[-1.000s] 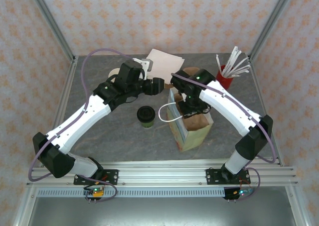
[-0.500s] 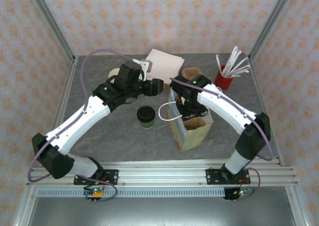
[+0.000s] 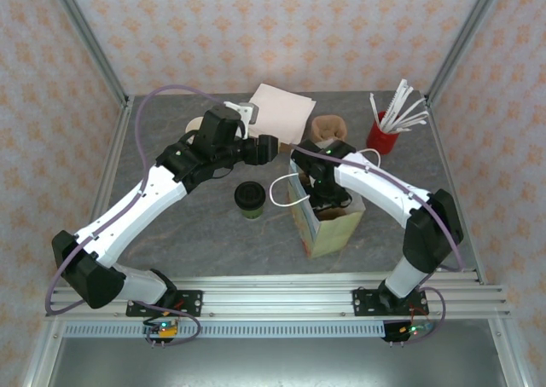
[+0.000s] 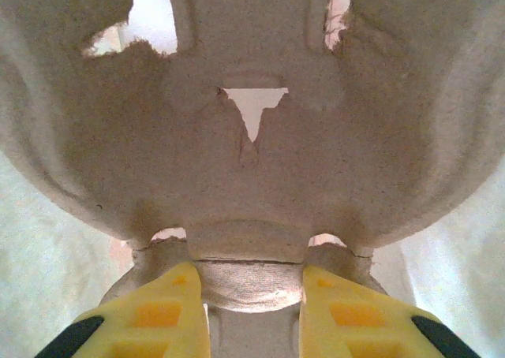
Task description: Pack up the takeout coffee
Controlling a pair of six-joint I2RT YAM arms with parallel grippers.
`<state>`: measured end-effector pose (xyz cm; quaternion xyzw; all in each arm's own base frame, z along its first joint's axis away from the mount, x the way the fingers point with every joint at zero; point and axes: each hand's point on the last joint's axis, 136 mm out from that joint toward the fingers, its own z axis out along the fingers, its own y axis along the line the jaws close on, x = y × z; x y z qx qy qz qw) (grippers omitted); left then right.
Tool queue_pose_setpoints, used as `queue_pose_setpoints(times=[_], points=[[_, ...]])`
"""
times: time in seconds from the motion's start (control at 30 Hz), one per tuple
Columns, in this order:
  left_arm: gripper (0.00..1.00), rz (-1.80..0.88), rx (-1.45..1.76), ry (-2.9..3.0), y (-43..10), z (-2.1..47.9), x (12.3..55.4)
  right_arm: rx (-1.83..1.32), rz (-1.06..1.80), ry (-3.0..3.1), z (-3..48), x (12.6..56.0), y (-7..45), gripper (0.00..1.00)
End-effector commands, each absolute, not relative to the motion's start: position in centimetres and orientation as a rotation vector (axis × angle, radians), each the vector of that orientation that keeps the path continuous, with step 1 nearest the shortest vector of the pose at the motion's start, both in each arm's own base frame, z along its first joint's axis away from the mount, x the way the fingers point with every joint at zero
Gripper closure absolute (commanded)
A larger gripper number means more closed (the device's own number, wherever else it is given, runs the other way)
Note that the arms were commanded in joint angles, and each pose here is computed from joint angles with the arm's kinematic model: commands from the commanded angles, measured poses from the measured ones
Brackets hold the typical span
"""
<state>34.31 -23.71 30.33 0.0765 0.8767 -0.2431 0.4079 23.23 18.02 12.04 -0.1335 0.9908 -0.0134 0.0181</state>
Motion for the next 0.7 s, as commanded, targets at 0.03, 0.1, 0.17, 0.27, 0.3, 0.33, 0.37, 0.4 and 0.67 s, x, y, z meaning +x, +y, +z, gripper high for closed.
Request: queue_pose_setpoints(times=[0.03, 0.1, 0.17, 0.27, 0.3, 0.33, 0.37, 0.4, 0.67], points=[[0.26, -0.573, 0.217, 2.199, -23.1, 30.7, 33.8, -0.376, -0.069, 3.047, 10.3, 24.4, 18.0, 0.7], [0.26, -0.571, 0.217, 2.2, -23.1, 30.7, 33.8, -0.376, -0.073, 3.044, 9.6, 24.6, 18.0, 0.7], [0.26, -0.572, 0.217, 2.198, -23.0, 30.7, 33.7, -0.378, -0.067, 3.042, 8.8, 24.7, 18.2, 0.69], [0.26, -0.569, 0.216, 2.201, -23.0, 30.7, 33.7, -0.381, -0.079, 3.036, 7.8, 24.9, 18.2, 0.7], [0.26, -0.566, 0.217, 2.203, -22.9, 30.6, 33.7, -0.382, -0.086, 3.037, 7.5, 24.9, 18.1, 0.69], [0.26, -0.566, 0.216, 2.203, -22.9, 30.7, 33.6, -0.389, -0.091, 3.039, 7.2, 24.8, 18.0, 0.7], [0.26, -0.563, 0.218, 2.202, -22.9, 30.7, 33.6, -0.391, -0.106, 3.035, 6.9, 24.9, 17.8, 0.69], [0.26, -0.562, 0.217, 2.2, -22.8, 30.8, 33.6, -0.397, -0.121, 3.03, 6.6, 24.8, 17.6, 0.69], [0.26, -0.56, 0.214, 2.209, -22.8, 30.2, 33.6, -0.398, -0.172, 3.033, 4.4, 24.6, 16.7, 0.65]])
